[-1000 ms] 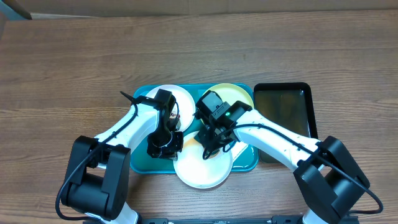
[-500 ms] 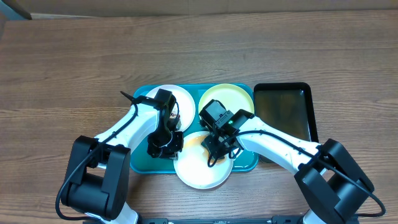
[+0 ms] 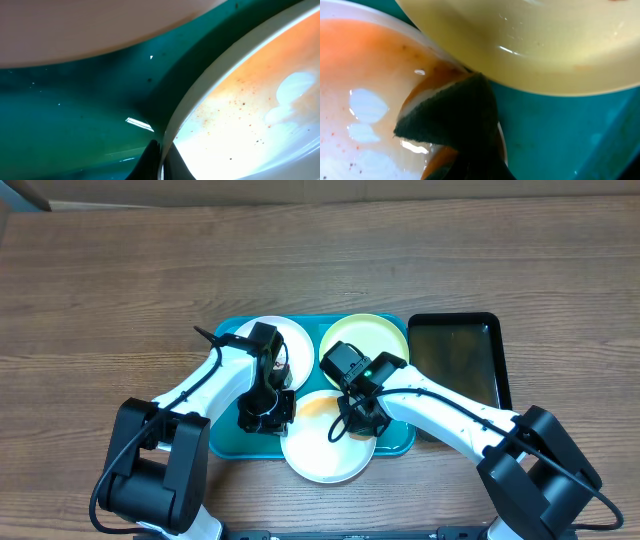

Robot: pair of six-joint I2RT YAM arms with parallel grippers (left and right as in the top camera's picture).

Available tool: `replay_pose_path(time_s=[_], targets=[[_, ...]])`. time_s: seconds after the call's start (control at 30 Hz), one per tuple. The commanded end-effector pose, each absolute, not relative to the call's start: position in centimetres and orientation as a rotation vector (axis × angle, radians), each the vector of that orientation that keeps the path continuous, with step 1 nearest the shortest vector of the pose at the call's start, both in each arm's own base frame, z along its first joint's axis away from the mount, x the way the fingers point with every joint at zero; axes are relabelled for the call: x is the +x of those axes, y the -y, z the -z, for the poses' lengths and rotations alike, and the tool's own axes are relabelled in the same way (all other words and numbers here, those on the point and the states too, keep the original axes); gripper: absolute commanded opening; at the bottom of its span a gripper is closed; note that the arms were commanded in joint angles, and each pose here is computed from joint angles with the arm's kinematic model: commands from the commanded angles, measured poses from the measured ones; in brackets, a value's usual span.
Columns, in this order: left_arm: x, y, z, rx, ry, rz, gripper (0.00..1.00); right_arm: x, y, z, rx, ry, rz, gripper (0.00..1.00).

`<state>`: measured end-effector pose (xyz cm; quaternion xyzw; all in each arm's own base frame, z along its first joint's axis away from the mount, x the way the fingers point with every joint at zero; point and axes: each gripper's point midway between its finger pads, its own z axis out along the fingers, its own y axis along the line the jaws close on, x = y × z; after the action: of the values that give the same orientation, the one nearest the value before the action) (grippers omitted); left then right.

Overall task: Clean dirty plates on tray and stack at the side
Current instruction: 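Scrub the bottom white plate with the sponge while left gripper holds it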

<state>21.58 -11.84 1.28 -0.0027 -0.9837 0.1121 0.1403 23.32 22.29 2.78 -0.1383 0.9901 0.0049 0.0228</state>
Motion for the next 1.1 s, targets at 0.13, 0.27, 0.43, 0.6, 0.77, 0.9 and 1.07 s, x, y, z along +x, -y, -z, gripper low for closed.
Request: replay_pose_path(time_s=[0.13,0.27,0.43,0.6,0.77,0.9,1.07], targets=[[22.1,10.8,-1.0,0.010,2.867,-0.231,0.04,25.9,-25.8,-8.5,-0.372,-2.902,-0.299,0.04],[22.1,10.8,-1.0,0.010,2.867,-0.231,0.04,25.1,-27.1,-7.9,-0.402,-2.935,-0.388,0.04],[22.1,10.8,-1.0,0.010,2.867,-0.231,0.04,24.4,-27.4,-6.1,-0.430,-2.962,-0.382,0.04],[22.1,10.8,-1.0,0.010,2.867,-0.232,0.04,23.5,-28.4,-4.3,-0.508,-2.996,-0.423,0.04],[22.1,10.8,-1.0,0.010,2.866,-0.232,0.04,23.1,-29.6,-2.9,-0.572,-3.004,-0.466,0.04],[22.1,10.8,-1.0,0.010,2.867,-0.231,0.04,23.7,-29.6,-2.2,-0.561,-2.992,-0.430,0.04],[22.0,10.8,-1.0,0.010,2.864,-0.230,0.04,25.6,-26.5,-1.7,-0.361,-2.994,-0.216,0.04]])
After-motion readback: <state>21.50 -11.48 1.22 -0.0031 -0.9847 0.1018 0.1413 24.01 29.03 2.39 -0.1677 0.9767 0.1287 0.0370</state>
